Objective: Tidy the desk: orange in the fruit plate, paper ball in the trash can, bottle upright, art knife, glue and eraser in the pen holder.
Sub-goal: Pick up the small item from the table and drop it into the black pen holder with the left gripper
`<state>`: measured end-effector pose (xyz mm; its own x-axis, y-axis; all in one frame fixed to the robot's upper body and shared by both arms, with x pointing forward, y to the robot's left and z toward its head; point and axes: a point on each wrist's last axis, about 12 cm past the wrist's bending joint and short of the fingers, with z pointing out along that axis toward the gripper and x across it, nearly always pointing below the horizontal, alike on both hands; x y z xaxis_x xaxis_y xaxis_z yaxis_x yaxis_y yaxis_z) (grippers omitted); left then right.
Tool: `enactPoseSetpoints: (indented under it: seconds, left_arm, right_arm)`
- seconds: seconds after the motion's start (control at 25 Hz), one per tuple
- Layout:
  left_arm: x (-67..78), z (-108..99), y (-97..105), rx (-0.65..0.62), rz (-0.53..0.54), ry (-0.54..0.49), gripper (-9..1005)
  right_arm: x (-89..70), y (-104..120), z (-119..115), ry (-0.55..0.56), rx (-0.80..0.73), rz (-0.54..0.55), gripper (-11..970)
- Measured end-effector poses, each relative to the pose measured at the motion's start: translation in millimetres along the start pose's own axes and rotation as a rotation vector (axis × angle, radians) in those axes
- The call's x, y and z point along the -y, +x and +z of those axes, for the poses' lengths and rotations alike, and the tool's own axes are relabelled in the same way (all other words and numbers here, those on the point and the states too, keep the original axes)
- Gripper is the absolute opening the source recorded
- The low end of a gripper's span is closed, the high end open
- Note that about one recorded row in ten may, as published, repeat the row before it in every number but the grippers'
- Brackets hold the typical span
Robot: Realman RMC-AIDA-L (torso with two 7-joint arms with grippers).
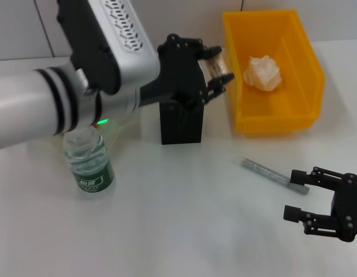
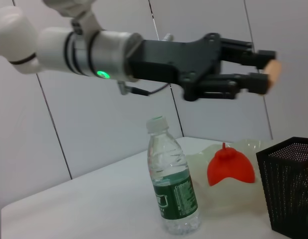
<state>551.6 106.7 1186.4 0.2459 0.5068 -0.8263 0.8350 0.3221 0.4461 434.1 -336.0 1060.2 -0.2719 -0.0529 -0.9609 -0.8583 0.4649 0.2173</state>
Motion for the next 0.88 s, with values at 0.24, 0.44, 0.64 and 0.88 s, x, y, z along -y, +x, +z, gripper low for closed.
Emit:
enactPoseSetpoints:
  seconds: [0.24, 0.44, 0.64, 0.88]
  left_arm:
    - [-7.2, 22.8, 13.8, -0.044, 0.013, -0.067, 405]
    - [-13.5, 36.6, 26.8, -0.094, 0.036, -0.117, 405]
    - [-13.8, 41.6, 35.2, -0.135, 0.073, -0.123, 405]
    - [-11.7, 42.3, 38.7, -0.15, 0.085, -0.118, 406]
  right_arm:
    - [1.1, -1.7, 2.5, -0.01, -0.002, -0.006, 790]
    - [1.8, -2.2, 3.5, -0.018, -0.01, -0.008, 790]
    - [3.4, -3.4, 5.3, -0.021, -0.014, -0.009, 790]
    - [4.3, -4.1, 6.1, -0.021, -0.014, -0.01, 790]
